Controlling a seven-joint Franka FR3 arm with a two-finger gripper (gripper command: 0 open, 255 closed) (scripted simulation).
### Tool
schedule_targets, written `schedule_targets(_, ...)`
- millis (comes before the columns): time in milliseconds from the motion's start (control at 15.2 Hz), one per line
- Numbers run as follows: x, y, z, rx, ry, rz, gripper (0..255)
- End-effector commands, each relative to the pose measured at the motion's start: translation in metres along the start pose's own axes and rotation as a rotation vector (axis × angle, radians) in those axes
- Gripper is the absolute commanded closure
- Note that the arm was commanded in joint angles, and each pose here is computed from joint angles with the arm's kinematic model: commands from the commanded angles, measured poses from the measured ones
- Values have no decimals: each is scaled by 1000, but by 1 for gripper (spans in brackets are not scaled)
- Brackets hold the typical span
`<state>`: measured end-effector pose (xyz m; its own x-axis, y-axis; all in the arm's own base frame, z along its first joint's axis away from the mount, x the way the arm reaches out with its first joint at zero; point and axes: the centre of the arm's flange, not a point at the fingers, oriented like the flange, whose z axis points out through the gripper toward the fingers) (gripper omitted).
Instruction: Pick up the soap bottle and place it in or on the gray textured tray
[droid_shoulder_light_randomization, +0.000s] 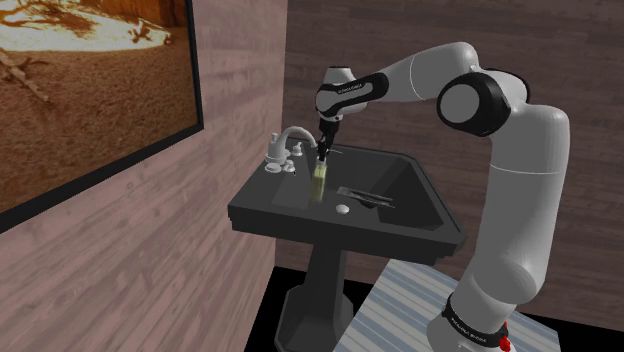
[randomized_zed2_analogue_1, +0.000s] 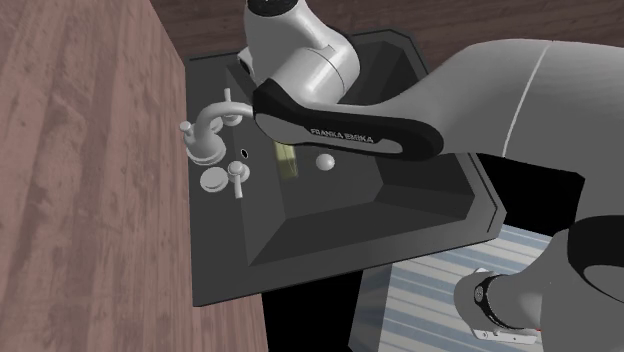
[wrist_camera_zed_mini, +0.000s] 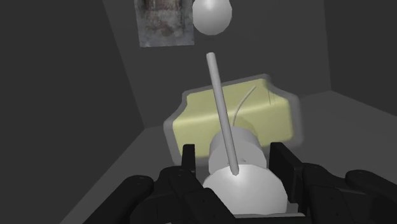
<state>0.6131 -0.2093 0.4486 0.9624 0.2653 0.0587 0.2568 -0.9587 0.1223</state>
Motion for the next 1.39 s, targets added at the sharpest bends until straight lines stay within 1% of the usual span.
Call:
schedule_targets(0, 0, 1, -11, 0, 0, 0, 255)
schedule_targets(990, 5, 10, -87, 0, 0, 0, 255)
schedule_targets(1320, -53, 33, -109, 0, 0, 0, 255)
